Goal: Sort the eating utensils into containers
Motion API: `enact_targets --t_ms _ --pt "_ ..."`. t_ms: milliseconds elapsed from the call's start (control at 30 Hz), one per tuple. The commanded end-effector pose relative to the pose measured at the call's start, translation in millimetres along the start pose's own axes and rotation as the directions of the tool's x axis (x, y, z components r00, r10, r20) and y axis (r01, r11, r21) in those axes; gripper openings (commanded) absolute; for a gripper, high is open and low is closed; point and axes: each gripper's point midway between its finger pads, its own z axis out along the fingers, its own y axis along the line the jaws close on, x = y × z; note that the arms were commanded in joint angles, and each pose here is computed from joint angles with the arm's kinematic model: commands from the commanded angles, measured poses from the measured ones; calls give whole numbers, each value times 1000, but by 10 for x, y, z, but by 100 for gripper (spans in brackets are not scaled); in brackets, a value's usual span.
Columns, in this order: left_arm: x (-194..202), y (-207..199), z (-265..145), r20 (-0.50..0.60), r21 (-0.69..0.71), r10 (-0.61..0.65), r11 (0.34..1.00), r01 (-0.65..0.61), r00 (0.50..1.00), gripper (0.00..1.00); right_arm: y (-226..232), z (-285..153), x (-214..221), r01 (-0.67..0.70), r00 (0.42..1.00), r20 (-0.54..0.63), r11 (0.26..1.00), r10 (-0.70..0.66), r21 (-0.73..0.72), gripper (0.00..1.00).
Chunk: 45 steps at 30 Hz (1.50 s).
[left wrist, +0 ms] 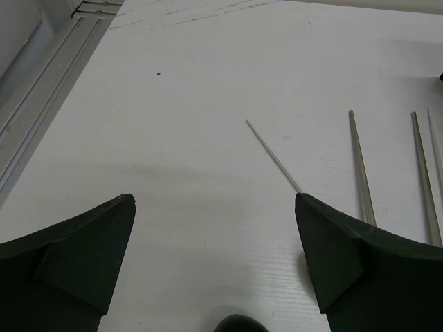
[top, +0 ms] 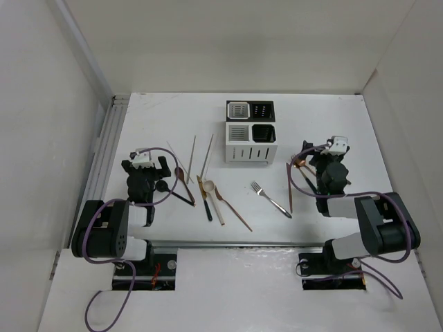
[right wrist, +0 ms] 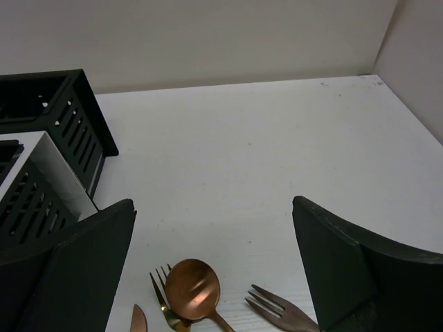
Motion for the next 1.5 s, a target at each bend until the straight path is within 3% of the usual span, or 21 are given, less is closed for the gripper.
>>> enact_targets --t_ms 0,67,100,200,233,267,300,333,367,400,467,500,567,700,800,900,1033,1067,1267,1300,1467 --pt "-622 -53 35 232 18 -22 1000 19 972 100 -9 82 -291 -23 996 86 1000 23 9 100" --pt "-591 -51 41 224 17 -21 1000 18 974 100 -16 100 -297 -16 1000 -9 1000 16 23 100" --pt "-591 -51 41 223 17 -21 1000 18 974 100 34 226 -574 -21 1000 11 1000 21 13 100" --pt "-591 -51 41 223 17 -21 1000 18 974 100 162 232 -797 200 978 -39 973 -205 -114 100" --pt "-625 -53 39 237 18 -23 1000 19 971 100 180 326 -1133 263 964 -5 957 -265 -120 100" --pt "-709 -57 26 264 21 -26 1000 22 964 100 125 281 -948 366 913 -126 916 -388 -168 100" --pt "-728 -96 13 265 42 -11 999 0 964 100 71 302 -989 396 891 -170 904 -421 -162 100" --pt "-593 -124 21 197 57 -3 998 -8 980 100 -41 376 -1290 429 880 -183 898 -439 -95 100" --pt "-867 -158 47 241 67 4 998 -21 971 100 -165 280 -1074 475 813 -312 870 -492 -133 100" --pt "-929 -165 77 222 66 6 998 -22 975 100 -205 271 -955 547 729 -361 812 -582 -205 100" --pt "-1100 -168 199 160 56 61 996 -71 985 100 -375 218 -862 593 622 -441 757 -647 -274 97" --pt "-1180 -157 225 155 53 144 987 -153 977 100 -477 84 -585 595 511 -515 715 -689 -367 93" --pt "-1282 -62 262 131 1 200 980 -201 971 100 -635 -32 -410 604 444 -554 692 -705 -396 88" --pt "-1594 55 284 174 -82 243 969 -231 954 100 -890 -130 -119 526 407 -626 731 -665 -435 58" --pt "-1640 24 295 181 -67 253 967 -244 950 100 -1180 -221 133 551 310 -684 711 -660 -436 56" --pt "-1708 -59 296 192 -24 244 970 -243 951 100 -1205 -229 337 500 297 -693 725 -657 -473 54" --pt "-1621 -93 298 163 3 237 971 -240 958 100 -1229 -191 502 404 310 -690 747 -654 -528 64" --pt "-1619 -113 298 165 13 228 972 -233 960 100 -1233 -233 657 373 279 -706 751 -651 -545 64" --pt "-1536 -103 336 131 17 252 966 -257 959 100 -1154 -193 1014 220 252 -721 764 -646 -607 69" --pt "-1524 -101 360 121 18 264 963 -268 957 100 -1154 -238 1128 187 223 -734 767 -642 -614 69" --pt "-1512 -104 446 105 20 276 960 -279 955 100 -1115 -324 1209 134 194 -719 744 -667 -655 69"
